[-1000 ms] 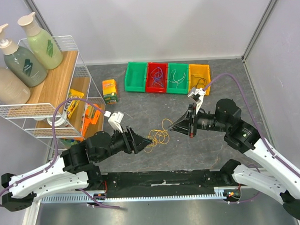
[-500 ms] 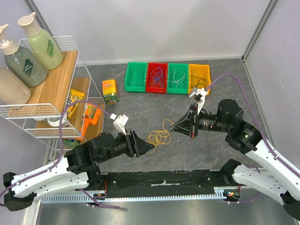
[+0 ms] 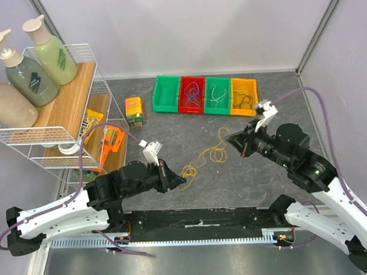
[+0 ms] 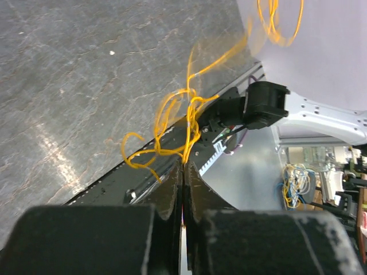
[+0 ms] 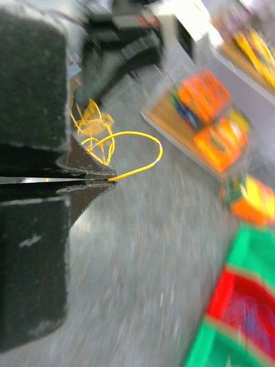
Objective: Untangle the cables
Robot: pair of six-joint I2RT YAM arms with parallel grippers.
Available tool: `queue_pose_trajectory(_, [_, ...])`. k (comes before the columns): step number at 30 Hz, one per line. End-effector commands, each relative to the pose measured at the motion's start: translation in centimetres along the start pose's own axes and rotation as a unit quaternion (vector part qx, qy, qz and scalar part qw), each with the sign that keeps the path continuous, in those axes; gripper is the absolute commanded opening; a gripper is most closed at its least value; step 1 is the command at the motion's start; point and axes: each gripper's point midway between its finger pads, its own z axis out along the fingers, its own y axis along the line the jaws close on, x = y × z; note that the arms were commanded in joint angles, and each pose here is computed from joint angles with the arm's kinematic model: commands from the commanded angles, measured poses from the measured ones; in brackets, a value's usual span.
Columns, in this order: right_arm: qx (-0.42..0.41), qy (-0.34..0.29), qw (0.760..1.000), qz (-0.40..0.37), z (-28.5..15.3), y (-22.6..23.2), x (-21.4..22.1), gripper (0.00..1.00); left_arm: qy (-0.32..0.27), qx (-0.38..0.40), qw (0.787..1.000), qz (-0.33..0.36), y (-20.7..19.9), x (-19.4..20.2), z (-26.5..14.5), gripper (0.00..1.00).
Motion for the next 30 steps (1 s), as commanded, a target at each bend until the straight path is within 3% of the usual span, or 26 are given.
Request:
queue_pose_trajectory(1, [0.367, -0.088, 0.926, -0.002, -6.6, -11.5, -3.2, 0.0, -0.019, -0.022, 1.0, 0.004, 0.2, -1.2, -0.6, 0.02])
queue_pose_trajectory(4, [0.5, -0.139, 0.855, -0.002, -11.6, -14.9, -4.0, 0.0, -0.032, -0.035, 0.999, 0.001, 0.8, -1.6, -1.2, 0.02])
queue_pose_trajectory(7, [0.568, -0.174, 0.804, -0.009, -14.7, -16.1, -5.1, 0.0, -0.046, -0.052, 0.998, 0.0, 1.8, -2.0, -2.3, 0.02])
queue_pose_trajectory(13, [0.638, -0.114, 0.758, -0.074, -14.0, -18.0, -5.0, 0.0, -0.085, -0.058, 0.995, -0.005, 2.6, -3.3, -4.9, 0.02])
queue_pose_trajectory(15, [0.624, -0.063, 0.774, -0.09, -11.6, -18.8, -4.0, 0.0, -0.096, -0.044, 0.994, -0.009, 2.2, -3.8, -5.8, 0.02])
queue_pose_trajectory(20, [0.481, 0.061, 0.872, -0.072, -3.3, -18.3, 2.9, 0.01, -0.105, 0.025, 0.994, -0.007, 0.1, -3.9, -6.4, 0.02])
queue_pose_trajectory(24, [0.448, 0.155, 0.879, -0.045, -1.5, -19.4, 10.4, 0.09, -0.097, 0.039, 0.995, -0.01, -0.3, -3.5, -5.9, 0.02])
queue_pose_trajectory(26, [0.418, 0.186, 0.889, -0.038, -0.4, -18.9, 12.3, 0.25, -0.087, 0.042, 0.995, -0.007, -0.6, -3.3, -5.5, 0.02])
queue_pose_trajectory(28, [0.365, 0.206, 0.908, -0.028, 1.2, -17.3, 12.6, 0.46, -0.082, 0.047, 0.996, -0.002, -1.1, -3.2, -5.2, 0.02])
queue_pose_trajectory(30, [0.291, 0.211, 0.933, -0.016, 3.1, -14.9, 12.5, 0.59, -0.081, 0.047, 0.996, 0.006, -1.3, -3.3, -4.9, 0.02])
